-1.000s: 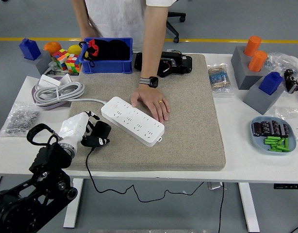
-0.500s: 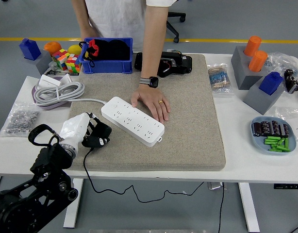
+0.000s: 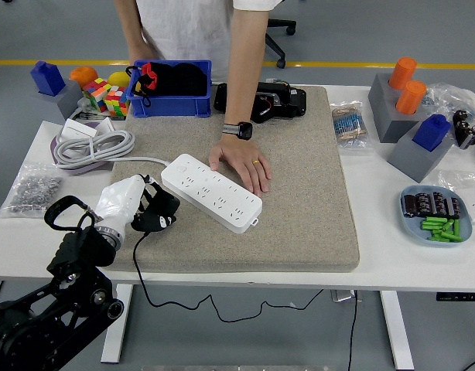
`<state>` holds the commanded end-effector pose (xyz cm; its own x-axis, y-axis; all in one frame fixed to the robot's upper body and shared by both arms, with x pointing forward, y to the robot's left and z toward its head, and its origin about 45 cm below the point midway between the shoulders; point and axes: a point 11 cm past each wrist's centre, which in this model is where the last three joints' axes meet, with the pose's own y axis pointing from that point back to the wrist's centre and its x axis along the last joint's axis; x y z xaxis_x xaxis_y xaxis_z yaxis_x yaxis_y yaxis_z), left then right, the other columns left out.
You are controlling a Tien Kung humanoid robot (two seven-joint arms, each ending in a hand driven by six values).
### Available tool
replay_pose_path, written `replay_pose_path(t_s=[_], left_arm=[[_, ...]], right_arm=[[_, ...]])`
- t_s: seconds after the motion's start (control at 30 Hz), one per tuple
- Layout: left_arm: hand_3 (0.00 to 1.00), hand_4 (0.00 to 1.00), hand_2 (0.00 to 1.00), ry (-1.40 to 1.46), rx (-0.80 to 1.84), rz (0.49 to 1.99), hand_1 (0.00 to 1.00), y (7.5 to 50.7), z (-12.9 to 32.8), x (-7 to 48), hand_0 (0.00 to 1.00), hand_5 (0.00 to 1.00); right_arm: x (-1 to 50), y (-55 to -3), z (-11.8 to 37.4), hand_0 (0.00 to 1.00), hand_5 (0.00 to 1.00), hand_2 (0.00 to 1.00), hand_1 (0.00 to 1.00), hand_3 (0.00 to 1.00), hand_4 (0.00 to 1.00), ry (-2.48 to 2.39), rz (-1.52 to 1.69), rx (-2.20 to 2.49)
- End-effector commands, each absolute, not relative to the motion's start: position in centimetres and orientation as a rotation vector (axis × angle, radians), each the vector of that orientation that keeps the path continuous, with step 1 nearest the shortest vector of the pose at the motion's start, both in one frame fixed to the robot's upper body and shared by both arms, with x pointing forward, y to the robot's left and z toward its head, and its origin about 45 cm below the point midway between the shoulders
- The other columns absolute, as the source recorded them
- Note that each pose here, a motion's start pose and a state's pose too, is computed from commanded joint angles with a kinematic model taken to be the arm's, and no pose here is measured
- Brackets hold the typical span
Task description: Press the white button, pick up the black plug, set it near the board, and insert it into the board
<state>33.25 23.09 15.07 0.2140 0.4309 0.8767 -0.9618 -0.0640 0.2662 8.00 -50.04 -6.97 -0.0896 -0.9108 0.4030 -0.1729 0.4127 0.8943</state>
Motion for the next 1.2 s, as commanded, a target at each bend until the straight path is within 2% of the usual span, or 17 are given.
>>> replay_pose_path(t_s=[0.27, 0.63, 1.2], left_arm=[[0.566, 0.687, 0.354, -0.708, 0.962, 1.319, 0.364, 22.8, 16.7, 34.2, 0.278, 0.002], [0.563, 0.698, 0.353, -0.749, 0.939, 1.295, 0.361, 21.7, 17.5, 36.1, 0.291, 0.002], [0.560, 0.705, 0.354, -0.785, 0.950, 1.233, 0.360, 20.2, 16.4, 37.9, 0.296, 0.002]], right_arm=[[8.1, -50.0, -7.0, 0.628, 0.400, 0.605, 0.626, 0.595, 0.681, -1.556, -0.828, 0.994], [8.2, -50.2, -6.8, 0.627, 0.395, 0.604, 0.625, 0.595, 0.679, -1.561, -0.826, 0.991], [8.2, -50.2, -6.8, 0.627, 0.393, 0.604, 0.624, 0.595, 0.678, -1.560, -0.826, 0.993]])
